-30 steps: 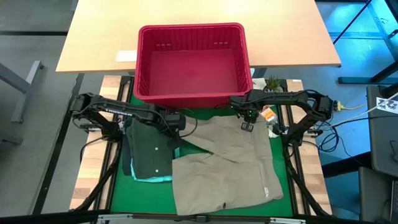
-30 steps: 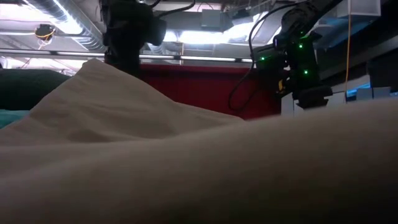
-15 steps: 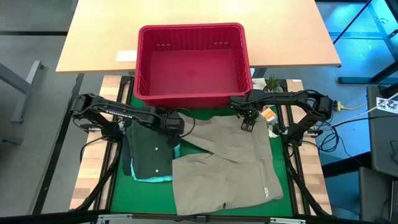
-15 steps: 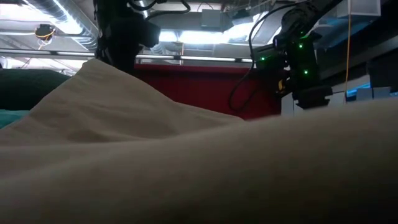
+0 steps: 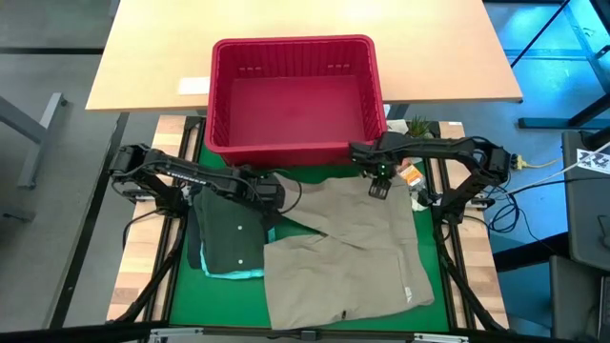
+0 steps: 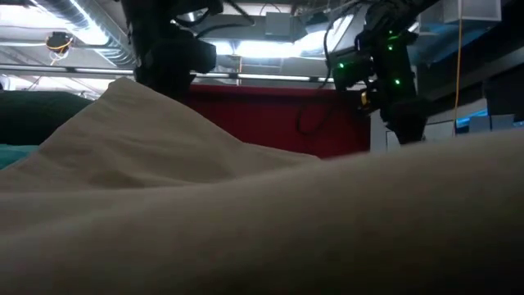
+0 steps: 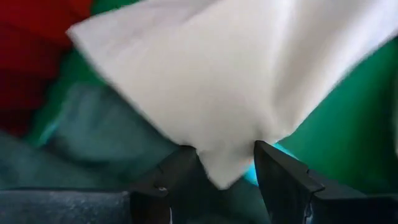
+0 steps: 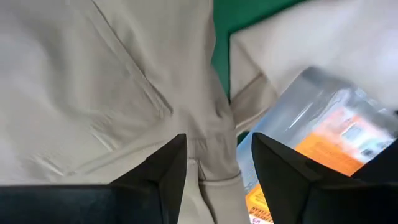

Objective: Fold Laundry from Bin
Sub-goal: Fold the brown shorts from the red laundry bin

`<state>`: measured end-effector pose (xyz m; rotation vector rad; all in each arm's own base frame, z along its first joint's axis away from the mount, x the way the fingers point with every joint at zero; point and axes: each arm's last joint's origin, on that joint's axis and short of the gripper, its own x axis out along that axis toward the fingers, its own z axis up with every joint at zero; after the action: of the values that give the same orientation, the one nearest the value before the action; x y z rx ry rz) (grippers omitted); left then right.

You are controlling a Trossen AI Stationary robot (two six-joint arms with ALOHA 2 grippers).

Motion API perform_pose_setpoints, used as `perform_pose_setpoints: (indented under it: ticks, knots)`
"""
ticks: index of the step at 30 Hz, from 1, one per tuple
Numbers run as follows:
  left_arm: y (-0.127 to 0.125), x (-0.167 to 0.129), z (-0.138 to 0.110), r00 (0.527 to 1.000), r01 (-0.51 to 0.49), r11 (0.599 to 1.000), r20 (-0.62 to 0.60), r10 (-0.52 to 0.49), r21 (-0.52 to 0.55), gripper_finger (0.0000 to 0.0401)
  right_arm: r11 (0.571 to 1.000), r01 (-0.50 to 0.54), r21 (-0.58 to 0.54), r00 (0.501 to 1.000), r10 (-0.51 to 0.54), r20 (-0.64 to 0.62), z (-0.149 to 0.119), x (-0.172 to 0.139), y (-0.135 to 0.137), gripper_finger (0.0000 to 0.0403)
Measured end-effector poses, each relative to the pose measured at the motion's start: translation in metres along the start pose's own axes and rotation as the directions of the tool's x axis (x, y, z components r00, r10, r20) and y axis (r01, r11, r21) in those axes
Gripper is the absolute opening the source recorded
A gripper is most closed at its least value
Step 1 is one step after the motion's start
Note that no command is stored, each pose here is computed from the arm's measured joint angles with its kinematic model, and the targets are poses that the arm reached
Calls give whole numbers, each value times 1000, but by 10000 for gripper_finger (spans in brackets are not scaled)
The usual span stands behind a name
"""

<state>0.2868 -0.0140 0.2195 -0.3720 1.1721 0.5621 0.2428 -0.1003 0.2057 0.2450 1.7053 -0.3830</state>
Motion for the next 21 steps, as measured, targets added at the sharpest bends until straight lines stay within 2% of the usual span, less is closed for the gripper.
perform_pose_setpoints:
  ticks: [6, 11, 16, 18, 21]
  knots:
    - [-7, 0, 6, 993, 114, 993, 26, -114, 17, 144, 1000, -22, 8, 997, 22, 80, 10, -20, -1, 179]
    - [-10, -1, 10, 987, 141, 989, 66, -143, 33, 83, 988, -152, 5, 980, 150, 130, 15, -29, 1, 179]
    - [-11, -1, 12, 983, 157, 987, 87, -159, 28, 9, 949, -309, -52, 922, 313, 227, 25, -33, 7, 179]
    - [-12, -2, 13, 980, 168, 985, 101, -170, 27, 8, 931, -356, -81, 895, 364, 257, 28, -35, 11, 179]
    - [-14, -2, 15, 976, 179, 983, 117, -183, 44, 8, 920, -369, -129, 865, 391, 315, 34, -38, 18, 179]
